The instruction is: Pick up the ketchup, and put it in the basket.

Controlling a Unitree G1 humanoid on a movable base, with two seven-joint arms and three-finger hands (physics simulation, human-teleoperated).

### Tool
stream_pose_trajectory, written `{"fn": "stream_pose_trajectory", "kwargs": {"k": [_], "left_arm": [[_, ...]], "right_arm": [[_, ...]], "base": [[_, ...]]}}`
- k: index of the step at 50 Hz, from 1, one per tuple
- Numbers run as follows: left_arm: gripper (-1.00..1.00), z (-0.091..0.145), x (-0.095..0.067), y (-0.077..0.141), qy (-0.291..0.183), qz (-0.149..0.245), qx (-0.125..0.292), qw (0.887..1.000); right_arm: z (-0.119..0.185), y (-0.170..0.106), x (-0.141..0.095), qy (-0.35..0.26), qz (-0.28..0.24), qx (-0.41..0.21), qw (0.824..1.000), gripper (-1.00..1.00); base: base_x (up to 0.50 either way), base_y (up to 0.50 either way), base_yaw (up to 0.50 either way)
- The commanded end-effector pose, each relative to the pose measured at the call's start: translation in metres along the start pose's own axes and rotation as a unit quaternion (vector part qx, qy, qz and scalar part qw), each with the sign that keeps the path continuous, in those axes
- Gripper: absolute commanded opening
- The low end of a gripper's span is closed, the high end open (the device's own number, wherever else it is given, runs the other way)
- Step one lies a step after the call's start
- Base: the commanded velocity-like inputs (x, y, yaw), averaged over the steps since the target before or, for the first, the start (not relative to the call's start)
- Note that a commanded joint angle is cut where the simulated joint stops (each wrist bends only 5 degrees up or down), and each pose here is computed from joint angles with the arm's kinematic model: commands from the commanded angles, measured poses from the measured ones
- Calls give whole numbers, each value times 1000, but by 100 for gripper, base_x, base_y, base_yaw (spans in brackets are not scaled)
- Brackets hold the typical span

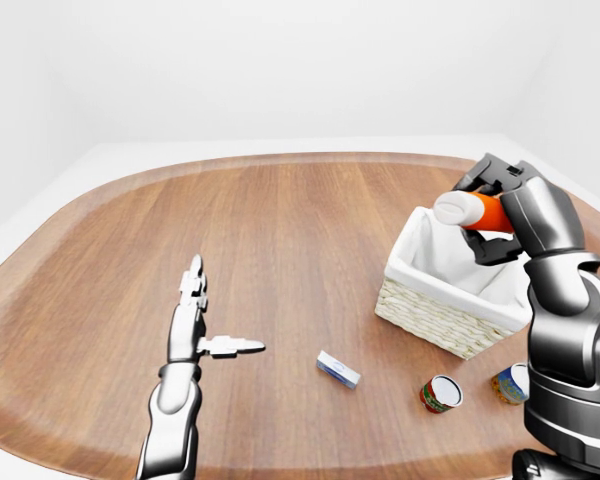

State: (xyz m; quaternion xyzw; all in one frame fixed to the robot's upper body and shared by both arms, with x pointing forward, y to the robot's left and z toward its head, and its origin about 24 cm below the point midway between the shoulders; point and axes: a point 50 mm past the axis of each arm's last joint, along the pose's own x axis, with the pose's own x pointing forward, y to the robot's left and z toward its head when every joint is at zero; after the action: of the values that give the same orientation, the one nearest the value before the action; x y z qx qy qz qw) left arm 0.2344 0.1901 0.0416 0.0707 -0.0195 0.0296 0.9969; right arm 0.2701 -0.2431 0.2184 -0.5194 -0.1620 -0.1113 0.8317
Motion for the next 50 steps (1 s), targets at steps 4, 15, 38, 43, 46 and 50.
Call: {"fn": "stream_pose_trajectory", "kwargs": {"k": [4, 15, 38, 43, 46, 50], "left_arm": [[100, -1, 0, 0, 1, -1, 0, 1000], [100, 1, 0, 0, -3, -1, -1, 1000], [100, 4, -1, 0, -8, -1, -3, 1000], [100, 4, -2, 0, -9, -2, -3, 1000], [100, 4, -2, 0, -8, -2, -3, 1000], [100, 5, -2, 0, -10, -2, -4, 1000]], "right_arm": [[-18, 0, 9, 34, 4, -15, 999, -100], [-42, 20, 21, 84, 20, -13, 996, -100], [-70, 37, 29, 139, 37, -20, 989, -100], [-77, 41, 30, 154, 42, -25, 987, -100], [-81, 44, 31, 163, 45, -27, 985, -100], [-84, 46, 31, 169, 47, -29, 984, -100]], "base": [[0, 0, 0], [0, 0, 0], [0, 0, 0], [0, 0, 0], [0, 0, 0], [0, 0, 0]]}}
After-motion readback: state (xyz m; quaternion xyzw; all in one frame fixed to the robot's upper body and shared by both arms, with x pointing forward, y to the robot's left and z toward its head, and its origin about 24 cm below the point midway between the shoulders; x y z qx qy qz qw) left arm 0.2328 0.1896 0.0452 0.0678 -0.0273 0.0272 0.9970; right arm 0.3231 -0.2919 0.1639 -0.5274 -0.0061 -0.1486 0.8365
